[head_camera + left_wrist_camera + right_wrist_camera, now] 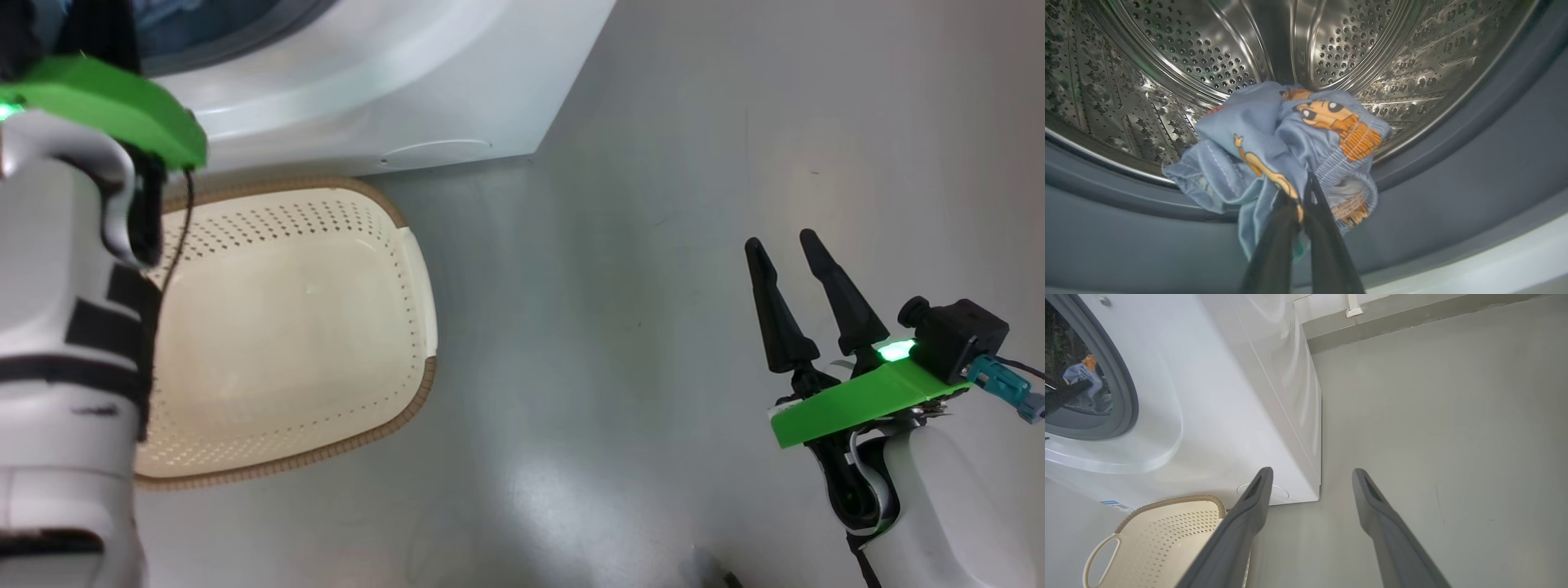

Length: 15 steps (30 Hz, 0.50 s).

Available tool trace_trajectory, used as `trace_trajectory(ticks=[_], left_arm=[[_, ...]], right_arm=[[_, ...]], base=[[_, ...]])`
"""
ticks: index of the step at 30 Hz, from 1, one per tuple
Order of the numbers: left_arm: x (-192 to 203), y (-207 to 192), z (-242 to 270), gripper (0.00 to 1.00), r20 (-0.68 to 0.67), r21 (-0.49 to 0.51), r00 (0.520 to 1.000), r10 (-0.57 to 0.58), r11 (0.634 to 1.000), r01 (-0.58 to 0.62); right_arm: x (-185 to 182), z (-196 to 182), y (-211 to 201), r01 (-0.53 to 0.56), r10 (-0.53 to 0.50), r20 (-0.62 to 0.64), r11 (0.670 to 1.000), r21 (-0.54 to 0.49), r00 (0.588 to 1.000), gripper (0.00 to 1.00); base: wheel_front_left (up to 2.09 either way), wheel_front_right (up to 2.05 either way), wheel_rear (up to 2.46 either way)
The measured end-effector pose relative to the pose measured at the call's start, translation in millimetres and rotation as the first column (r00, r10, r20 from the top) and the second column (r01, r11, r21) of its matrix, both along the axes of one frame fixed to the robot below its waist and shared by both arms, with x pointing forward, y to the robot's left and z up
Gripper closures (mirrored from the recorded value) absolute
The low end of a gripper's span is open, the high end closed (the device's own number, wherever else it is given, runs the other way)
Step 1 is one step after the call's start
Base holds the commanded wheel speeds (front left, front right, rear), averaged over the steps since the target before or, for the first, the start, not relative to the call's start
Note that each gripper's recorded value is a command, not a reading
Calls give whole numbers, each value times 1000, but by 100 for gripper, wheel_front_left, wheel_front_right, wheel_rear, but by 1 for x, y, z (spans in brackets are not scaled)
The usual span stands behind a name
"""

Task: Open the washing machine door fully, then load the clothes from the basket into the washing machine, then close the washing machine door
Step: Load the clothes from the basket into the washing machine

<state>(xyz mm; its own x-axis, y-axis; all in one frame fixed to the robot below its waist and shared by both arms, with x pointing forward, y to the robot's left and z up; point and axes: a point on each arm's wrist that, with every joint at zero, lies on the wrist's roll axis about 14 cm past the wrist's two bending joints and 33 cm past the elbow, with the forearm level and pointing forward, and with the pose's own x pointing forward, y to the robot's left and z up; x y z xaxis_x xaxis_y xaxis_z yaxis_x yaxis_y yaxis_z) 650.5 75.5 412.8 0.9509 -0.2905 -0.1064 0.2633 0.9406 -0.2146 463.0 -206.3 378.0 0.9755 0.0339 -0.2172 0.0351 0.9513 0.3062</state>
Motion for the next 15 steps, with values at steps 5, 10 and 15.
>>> trace_trajectory(ticks=[5,10,15], left_arm=[[20,-5,5,100,-1,35,1000,-22,999,22],[44,-4,25,100,38,39,999,-14,999,12],[68,0,60,100,143,8,989,32,999,-34]], right_arm=[[-3,-2,-3,12,-12,-9,1000,-1,1000,0],[-1,-1,-5,20,-20,-6,1000,-1,1000,0],[-5,-4,-8,33,-33,-19,999,-3,999,0]], base=[[0,0,0],[0,0,0],[0,0,0]])
